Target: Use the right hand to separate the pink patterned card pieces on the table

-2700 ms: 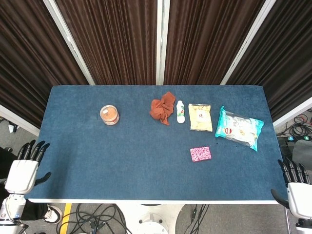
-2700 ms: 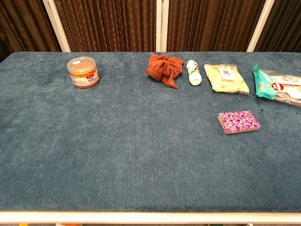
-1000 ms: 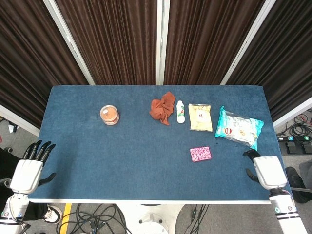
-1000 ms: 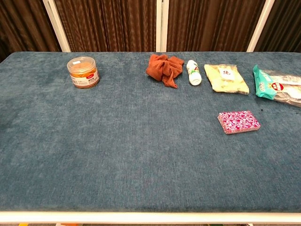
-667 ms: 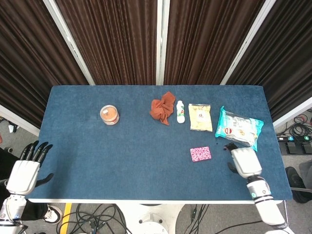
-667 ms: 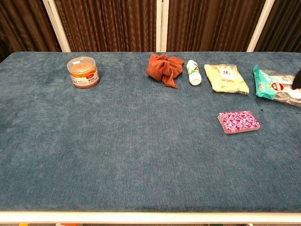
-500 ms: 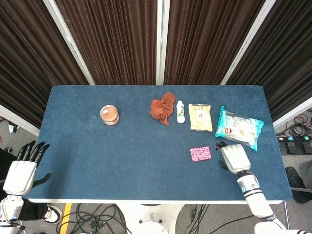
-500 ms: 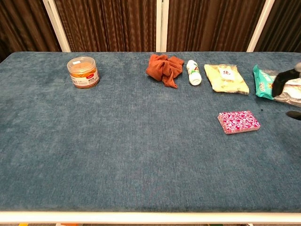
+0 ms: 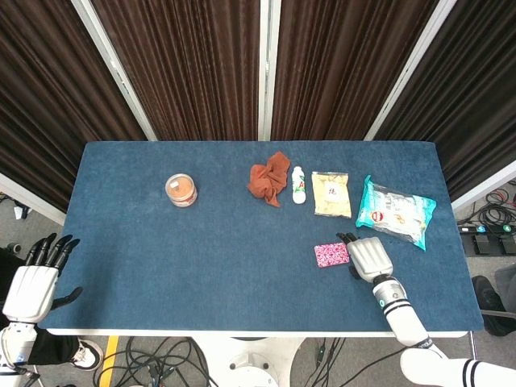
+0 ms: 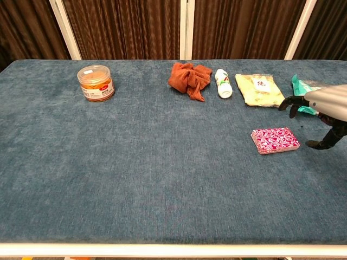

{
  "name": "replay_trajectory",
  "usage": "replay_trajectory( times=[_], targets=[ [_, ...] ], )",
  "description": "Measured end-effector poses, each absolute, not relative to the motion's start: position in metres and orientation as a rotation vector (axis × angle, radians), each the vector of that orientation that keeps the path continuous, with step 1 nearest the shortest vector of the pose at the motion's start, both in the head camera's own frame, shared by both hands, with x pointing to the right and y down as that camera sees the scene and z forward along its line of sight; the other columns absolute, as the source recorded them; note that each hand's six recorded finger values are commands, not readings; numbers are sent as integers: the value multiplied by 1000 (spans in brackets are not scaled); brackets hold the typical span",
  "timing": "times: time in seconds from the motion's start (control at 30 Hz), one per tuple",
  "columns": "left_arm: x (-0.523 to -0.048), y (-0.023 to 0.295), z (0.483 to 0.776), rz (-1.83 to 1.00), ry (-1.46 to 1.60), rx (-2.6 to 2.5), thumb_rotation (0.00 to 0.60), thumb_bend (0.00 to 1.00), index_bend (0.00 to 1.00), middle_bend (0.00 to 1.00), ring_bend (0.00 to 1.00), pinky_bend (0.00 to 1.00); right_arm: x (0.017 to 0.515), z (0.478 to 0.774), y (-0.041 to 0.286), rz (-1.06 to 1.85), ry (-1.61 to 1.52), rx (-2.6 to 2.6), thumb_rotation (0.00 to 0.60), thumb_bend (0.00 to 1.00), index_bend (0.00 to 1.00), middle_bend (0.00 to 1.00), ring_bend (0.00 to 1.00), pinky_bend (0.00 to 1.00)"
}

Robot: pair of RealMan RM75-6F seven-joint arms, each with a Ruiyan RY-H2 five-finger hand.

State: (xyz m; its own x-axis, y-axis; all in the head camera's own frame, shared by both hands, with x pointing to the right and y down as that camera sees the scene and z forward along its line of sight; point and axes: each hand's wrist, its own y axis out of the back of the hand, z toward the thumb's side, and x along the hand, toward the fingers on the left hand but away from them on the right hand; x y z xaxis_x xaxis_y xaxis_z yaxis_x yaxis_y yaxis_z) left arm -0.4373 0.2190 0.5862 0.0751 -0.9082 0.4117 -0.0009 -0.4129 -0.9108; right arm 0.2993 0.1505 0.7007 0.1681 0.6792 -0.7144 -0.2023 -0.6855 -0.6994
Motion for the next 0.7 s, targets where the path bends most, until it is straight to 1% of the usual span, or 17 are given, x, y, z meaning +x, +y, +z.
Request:
replay_trajectory(
  times=[0.23, 0.57, 0.7],
  targets=[
    [-444, 220, 586, -1462, 950, -1561, 600, 150, 121, 89, 0, 106, 293, 711, 151, 1610, -433, -1751, 600, 193, 139, 219, 861, 967],
    [-447, 220, 585, -1460, 959, -1561, 600, 150, 121, 89, 0, 106, 283, 720, 148, 1608, -429, -1740, 600, 193, 223, 228, 861, 966],
    [-447, 219, 585, -1461, 961, -1561, 600, 150, 121, 89, 0, 106, 282, 722, 147, 1615, -424, -1732, 600, 193, 228, 229, 861, 966]
  ],
)
